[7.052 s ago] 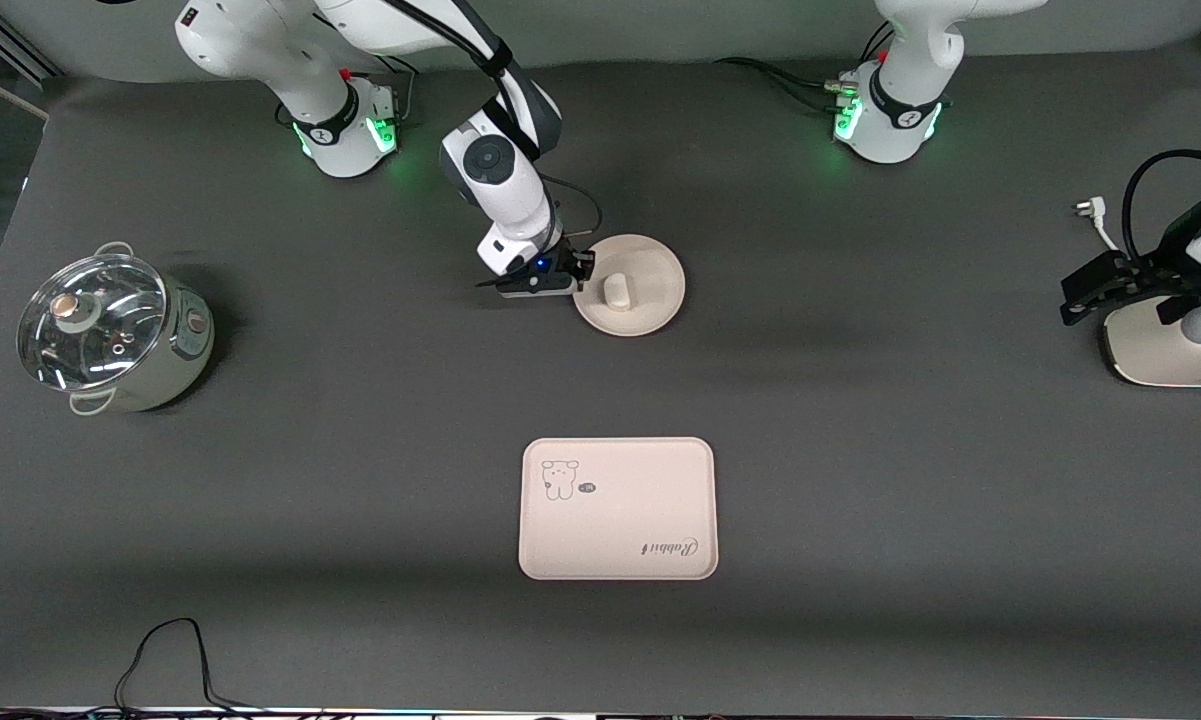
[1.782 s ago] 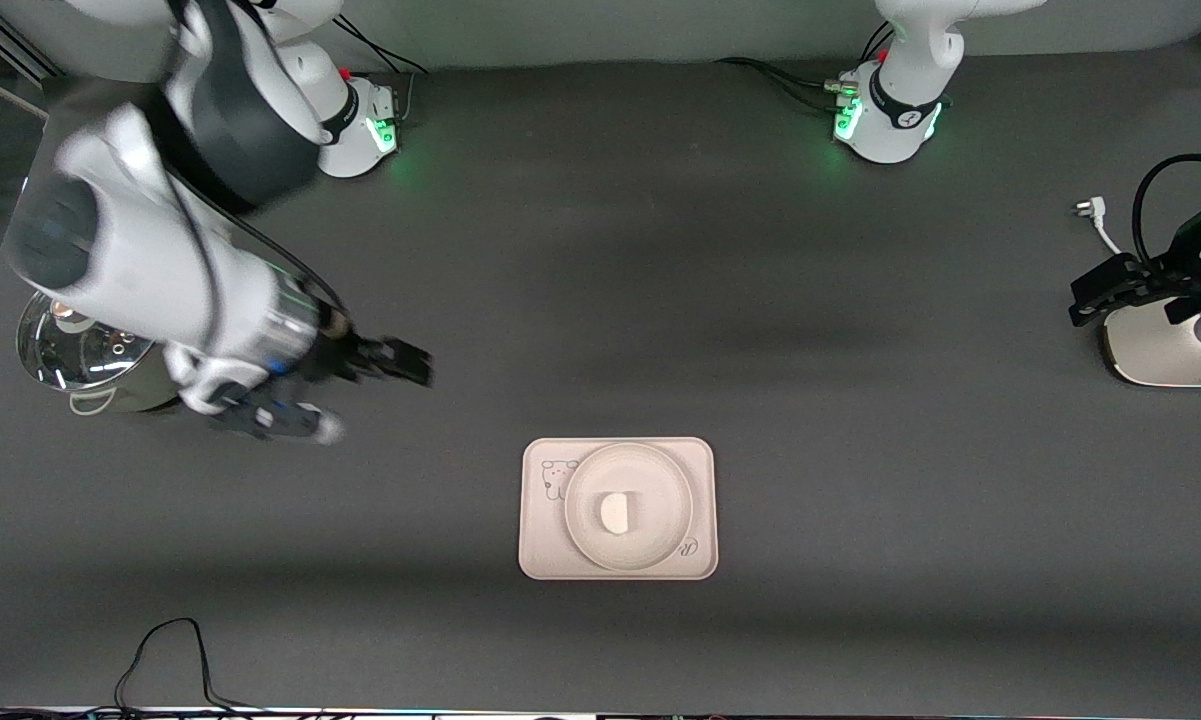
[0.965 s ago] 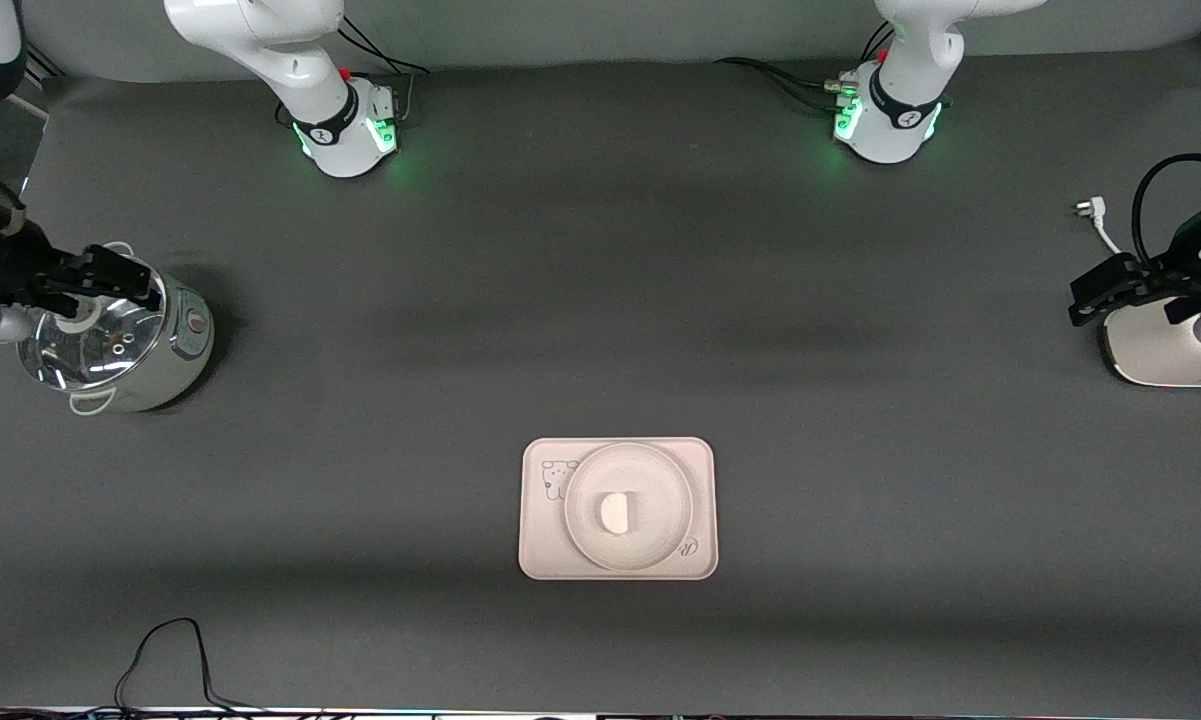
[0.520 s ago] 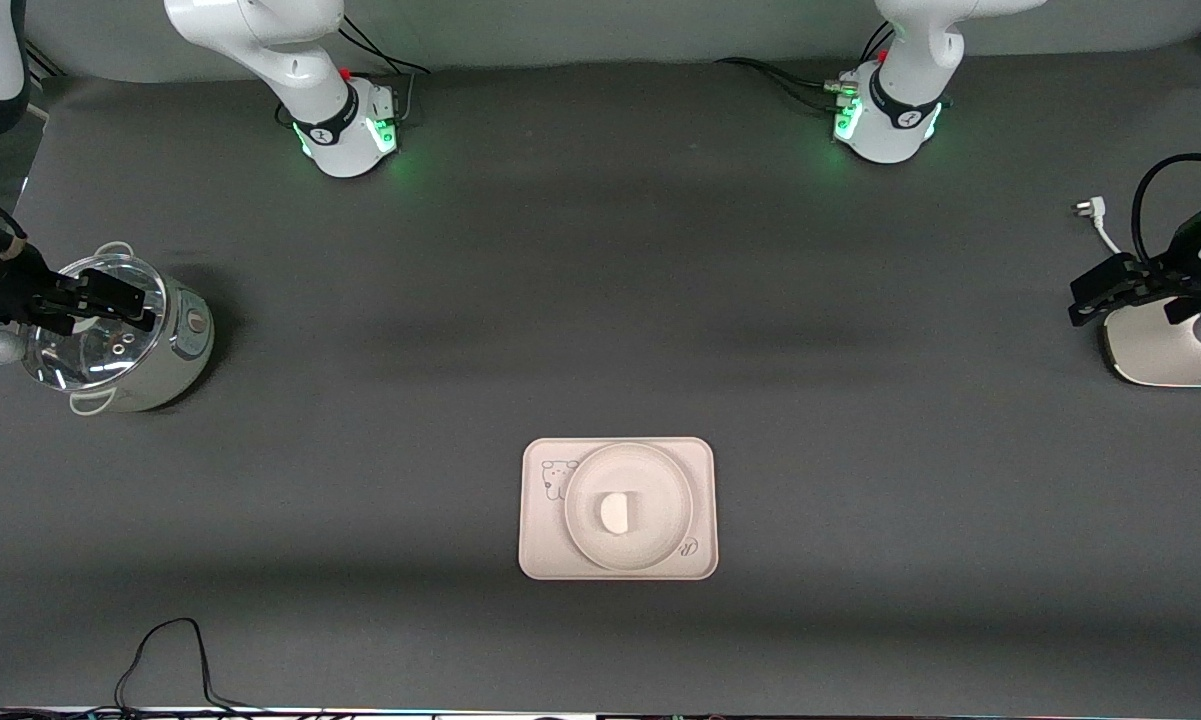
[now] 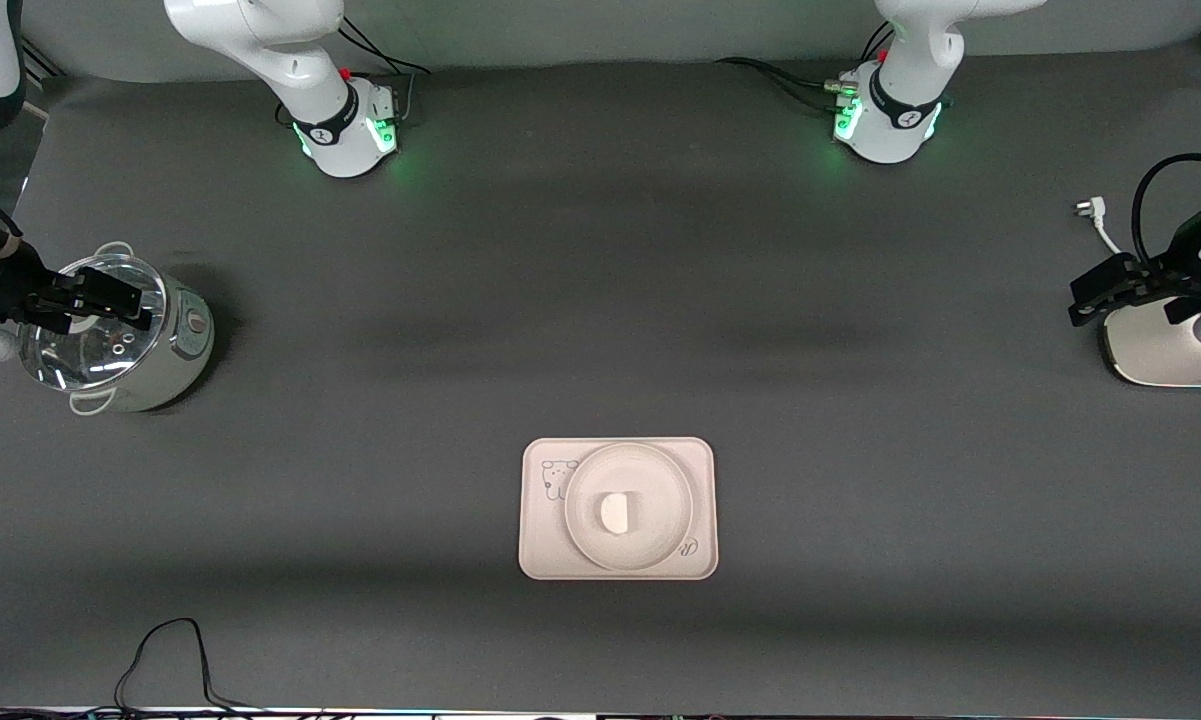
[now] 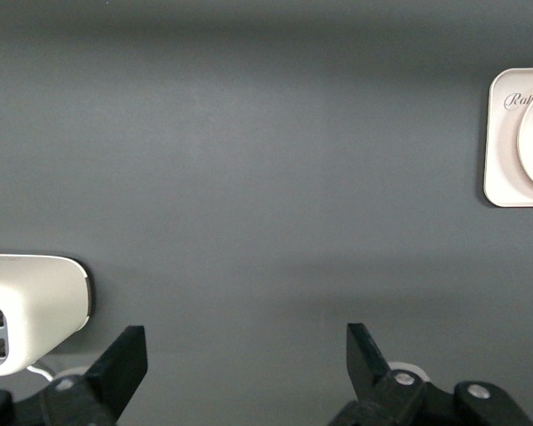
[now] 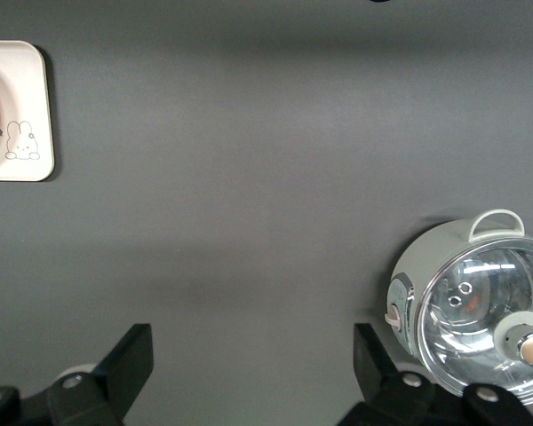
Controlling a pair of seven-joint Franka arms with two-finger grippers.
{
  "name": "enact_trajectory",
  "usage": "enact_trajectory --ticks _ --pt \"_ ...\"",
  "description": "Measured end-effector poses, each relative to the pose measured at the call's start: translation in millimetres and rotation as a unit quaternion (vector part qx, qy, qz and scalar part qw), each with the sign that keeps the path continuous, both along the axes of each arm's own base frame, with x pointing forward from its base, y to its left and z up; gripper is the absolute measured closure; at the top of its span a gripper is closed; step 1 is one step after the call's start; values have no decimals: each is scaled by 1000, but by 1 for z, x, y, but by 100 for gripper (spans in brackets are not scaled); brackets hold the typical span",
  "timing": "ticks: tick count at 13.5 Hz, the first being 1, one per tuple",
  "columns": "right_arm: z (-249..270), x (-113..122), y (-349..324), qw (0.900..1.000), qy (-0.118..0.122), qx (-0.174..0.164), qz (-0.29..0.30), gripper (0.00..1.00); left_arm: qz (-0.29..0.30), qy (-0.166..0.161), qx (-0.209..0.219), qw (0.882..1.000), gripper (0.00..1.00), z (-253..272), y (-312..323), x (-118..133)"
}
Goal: Place bun in plate and plate on tray
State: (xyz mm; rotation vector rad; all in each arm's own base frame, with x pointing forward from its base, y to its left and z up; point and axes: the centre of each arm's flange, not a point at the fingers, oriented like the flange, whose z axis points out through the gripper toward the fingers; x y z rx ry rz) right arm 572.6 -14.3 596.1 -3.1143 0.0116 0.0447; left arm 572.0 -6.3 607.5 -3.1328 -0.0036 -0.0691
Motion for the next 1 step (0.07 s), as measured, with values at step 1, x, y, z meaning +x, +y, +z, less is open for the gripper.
enact_trajectory --ticks 1 --pt "0 0 0 1000 0 0 0 0 0 0 0 1000 0 0 0 0"
